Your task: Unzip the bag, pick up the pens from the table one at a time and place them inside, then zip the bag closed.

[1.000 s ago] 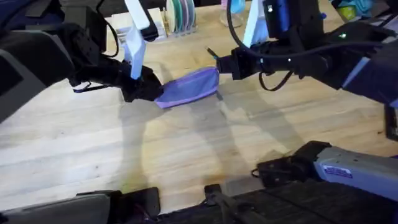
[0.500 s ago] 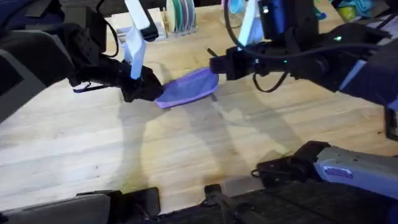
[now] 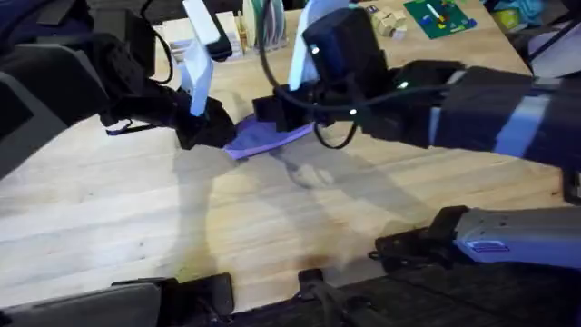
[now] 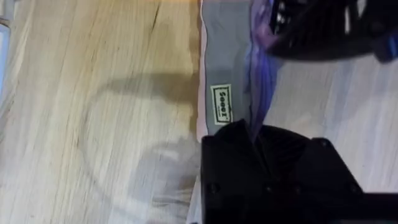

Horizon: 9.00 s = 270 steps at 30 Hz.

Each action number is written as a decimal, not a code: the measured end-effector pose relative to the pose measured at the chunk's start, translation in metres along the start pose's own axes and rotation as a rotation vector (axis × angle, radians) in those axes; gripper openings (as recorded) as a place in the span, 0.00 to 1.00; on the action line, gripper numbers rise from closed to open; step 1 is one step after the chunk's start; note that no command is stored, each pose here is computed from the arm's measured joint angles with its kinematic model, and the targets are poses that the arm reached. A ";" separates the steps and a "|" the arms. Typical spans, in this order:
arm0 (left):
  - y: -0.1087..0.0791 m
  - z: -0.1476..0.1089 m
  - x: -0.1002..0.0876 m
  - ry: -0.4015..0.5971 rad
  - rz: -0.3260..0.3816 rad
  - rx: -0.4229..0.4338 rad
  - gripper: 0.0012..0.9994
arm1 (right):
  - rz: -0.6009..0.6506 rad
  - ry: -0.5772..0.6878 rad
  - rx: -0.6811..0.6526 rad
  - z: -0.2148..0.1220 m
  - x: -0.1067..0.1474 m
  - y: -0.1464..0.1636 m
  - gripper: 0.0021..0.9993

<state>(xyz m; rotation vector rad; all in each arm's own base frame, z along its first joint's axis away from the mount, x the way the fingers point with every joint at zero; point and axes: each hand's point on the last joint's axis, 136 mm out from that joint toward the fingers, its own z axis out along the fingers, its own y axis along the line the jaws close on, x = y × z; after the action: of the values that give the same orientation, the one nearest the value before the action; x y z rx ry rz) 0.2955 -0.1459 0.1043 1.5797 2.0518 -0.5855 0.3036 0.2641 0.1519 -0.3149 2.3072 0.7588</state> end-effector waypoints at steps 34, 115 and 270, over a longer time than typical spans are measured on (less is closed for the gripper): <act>0.001 0.000 0.000 -0.001 0.003 -0.001 0.04 | -0.128 0.056 0.084 -0.084 -0.013 -0.020 1.00; -0.005 -0.102 -0.043 -0.023 0.109 -0.261 0.99 | -0.083 0.390 0.521 -0.002 -0.007 -0.231 0.04; 0.024 -0.087 -0.002 0.044 0.047 -0.222 0.99 | -0.492 0.261 0.094 -0.056 -0.024 -0.012 1.00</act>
<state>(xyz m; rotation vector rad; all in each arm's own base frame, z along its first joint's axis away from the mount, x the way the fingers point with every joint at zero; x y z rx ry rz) 0.3093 -0.0894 0.1737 1.5172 2.0266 -0.2968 0.2965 0.2216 0.1965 -0.9430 2.3470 0.3759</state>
